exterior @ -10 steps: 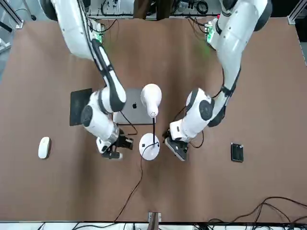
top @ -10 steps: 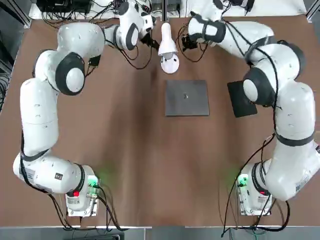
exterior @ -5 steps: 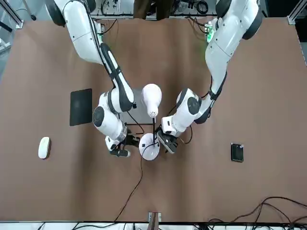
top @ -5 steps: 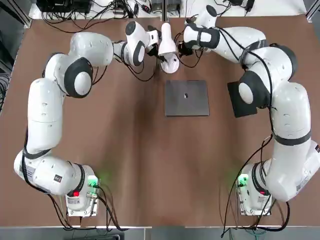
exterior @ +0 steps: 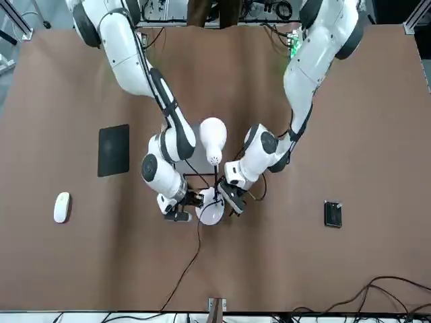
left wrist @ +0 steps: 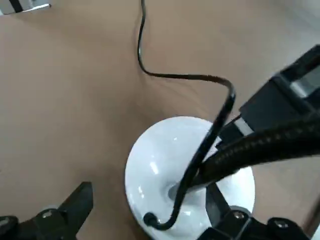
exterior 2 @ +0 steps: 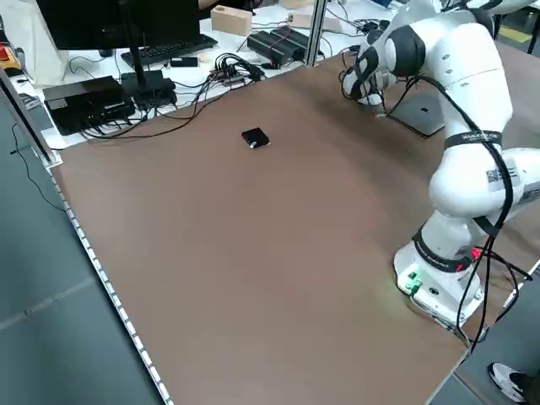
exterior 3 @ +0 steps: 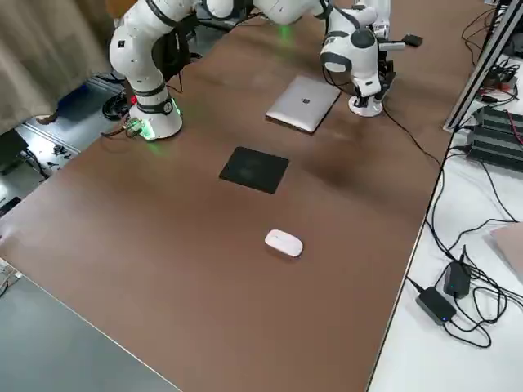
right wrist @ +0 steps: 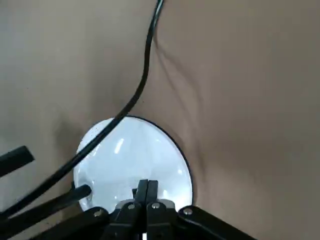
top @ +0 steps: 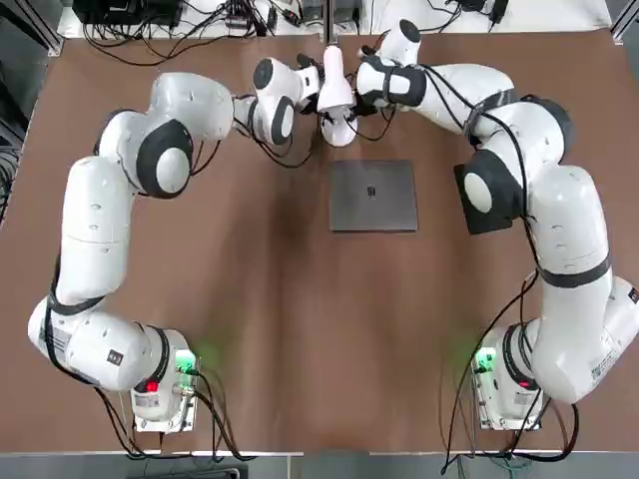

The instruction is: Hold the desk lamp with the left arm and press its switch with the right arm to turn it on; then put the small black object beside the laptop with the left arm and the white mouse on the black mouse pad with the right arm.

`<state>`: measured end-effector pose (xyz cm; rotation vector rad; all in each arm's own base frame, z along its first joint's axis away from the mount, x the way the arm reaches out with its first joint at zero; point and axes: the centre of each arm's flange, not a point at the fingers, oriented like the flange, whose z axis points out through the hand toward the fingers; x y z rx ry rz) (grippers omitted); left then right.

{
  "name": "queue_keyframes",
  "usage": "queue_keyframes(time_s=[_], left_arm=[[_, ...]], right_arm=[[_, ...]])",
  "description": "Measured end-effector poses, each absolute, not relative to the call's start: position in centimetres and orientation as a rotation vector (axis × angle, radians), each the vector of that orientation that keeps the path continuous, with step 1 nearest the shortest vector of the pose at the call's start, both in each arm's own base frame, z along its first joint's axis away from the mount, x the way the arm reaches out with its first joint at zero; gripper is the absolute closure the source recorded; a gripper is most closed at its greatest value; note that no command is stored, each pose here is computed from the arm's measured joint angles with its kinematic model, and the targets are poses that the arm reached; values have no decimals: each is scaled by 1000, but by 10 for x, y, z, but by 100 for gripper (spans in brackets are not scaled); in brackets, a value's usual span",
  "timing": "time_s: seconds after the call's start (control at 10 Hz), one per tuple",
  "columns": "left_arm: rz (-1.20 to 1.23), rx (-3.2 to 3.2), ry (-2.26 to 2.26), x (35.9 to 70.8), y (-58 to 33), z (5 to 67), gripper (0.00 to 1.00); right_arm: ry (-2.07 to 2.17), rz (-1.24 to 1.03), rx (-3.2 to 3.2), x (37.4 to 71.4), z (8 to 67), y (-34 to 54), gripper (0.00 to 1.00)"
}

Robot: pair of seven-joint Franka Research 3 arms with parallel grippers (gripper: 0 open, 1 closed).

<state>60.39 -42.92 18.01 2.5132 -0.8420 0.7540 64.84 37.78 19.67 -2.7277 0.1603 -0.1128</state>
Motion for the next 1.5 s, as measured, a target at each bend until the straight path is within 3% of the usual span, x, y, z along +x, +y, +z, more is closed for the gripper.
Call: queue_keyframes(time_s=[0.3,0.4,0.7,1.1,1.5], left_arm=[[770,2508,-818,604,-431,175,11],[770,2508,-814,604,-432,175,29],[773,2497,-821,600,-440,178,50],[761,2500,-779,600,-440,178,60],[768,2497,-769,600,-440,178,78]], right_arm=[[159,-117,-2726,650,197,379,99],[158,-115,-2726,650,197,379,99],[171,-90,-2734,654,195,370,99],[188,-61,-2736,659,193,359,99],[187,-75,-2730,662,199,359,99]])
